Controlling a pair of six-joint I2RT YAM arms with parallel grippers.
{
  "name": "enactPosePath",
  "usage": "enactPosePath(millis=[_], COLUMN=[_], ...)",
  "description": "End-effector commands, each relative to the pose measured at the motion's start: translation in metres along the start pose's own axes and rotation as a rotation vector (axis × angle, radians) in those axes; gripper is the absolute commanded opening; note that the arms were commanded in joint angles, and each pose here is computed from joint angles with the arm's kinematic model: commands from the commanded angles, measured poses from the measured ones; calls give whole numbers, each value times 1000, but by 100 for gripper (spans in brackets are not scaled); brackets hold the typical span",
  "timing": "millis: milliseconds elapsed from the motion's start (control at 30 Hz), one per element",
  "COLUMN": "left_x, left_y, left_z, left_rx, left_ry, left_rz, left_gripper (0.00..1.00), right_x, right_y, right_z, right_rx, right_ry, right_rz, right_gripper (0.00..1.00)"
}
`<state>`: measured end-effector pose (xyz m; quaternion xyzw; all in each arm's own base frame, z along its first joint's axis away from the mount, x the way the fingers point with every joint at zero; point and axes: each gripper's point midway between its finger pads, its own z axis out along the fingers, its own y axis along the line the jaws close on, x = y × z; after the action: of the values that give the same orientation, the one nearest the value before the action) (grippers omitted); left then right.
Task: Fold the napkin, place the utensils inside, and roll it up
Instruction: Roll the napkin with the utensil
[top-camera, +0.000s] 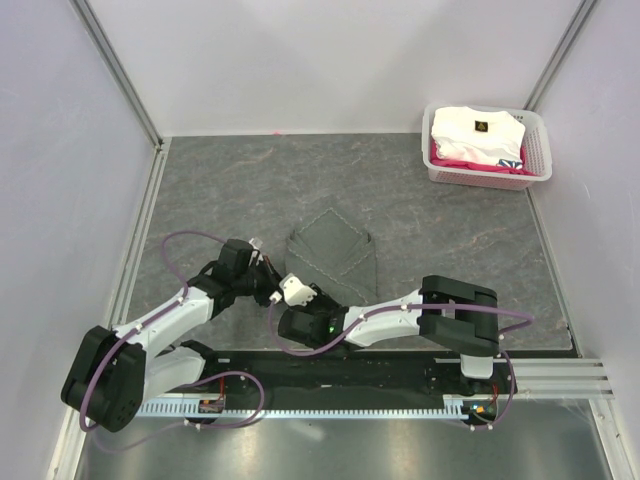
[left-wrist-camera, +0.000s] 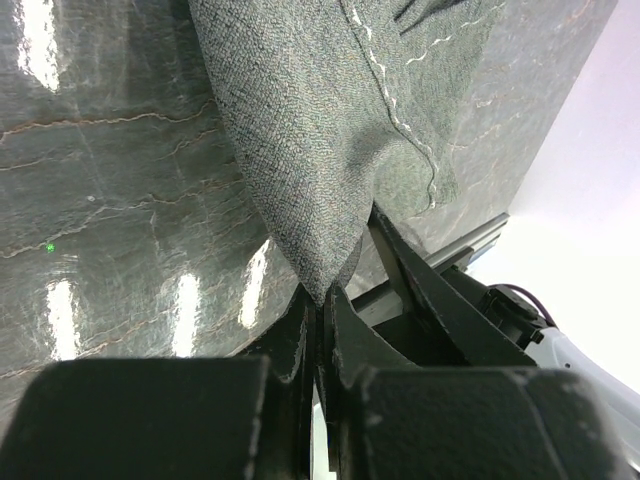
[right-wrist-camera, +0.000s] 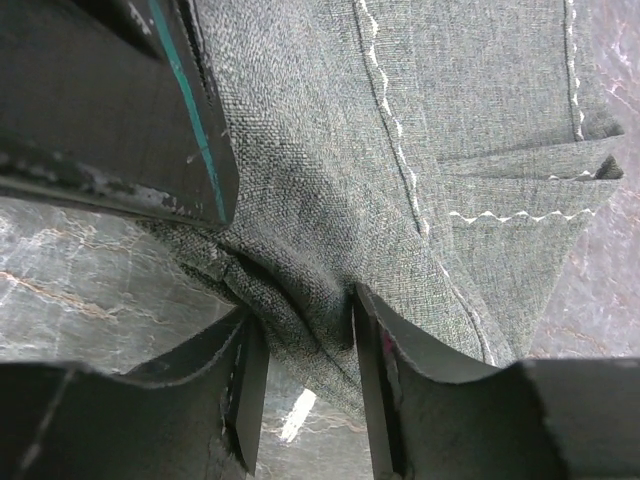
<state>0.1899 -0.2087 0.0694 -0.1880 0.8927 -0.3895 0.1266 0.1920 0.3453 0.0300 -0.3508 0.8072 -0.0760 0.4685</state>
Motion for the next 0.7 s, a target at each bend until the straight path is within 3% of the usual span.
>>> enactPosePath(millis=[0,333,467,500,667], left_x=[-13,-13,-15,-15,-24], left_y=[-20,-13,-6,-4,-1], left_z=[-5,-6,-7,-7,-15], left_rx=[43,30,14,8,-8], left_ry=[-40,-32,-38,-38,-75], left_rz=[7,7,-4,-4,13], left_gripper=[2,5,20,30,54], right_x=[10,11,13,13,18], right_y=[9,21,24,24,29], right_z=[4,4,5,6,6], right_rx=[-38,-170,-224,-233,-312], right_ry=[21,33,54,57,104], right_rz=[-45,-109,-115,-114,-121], right_gripper=[46,43,37,35,19])
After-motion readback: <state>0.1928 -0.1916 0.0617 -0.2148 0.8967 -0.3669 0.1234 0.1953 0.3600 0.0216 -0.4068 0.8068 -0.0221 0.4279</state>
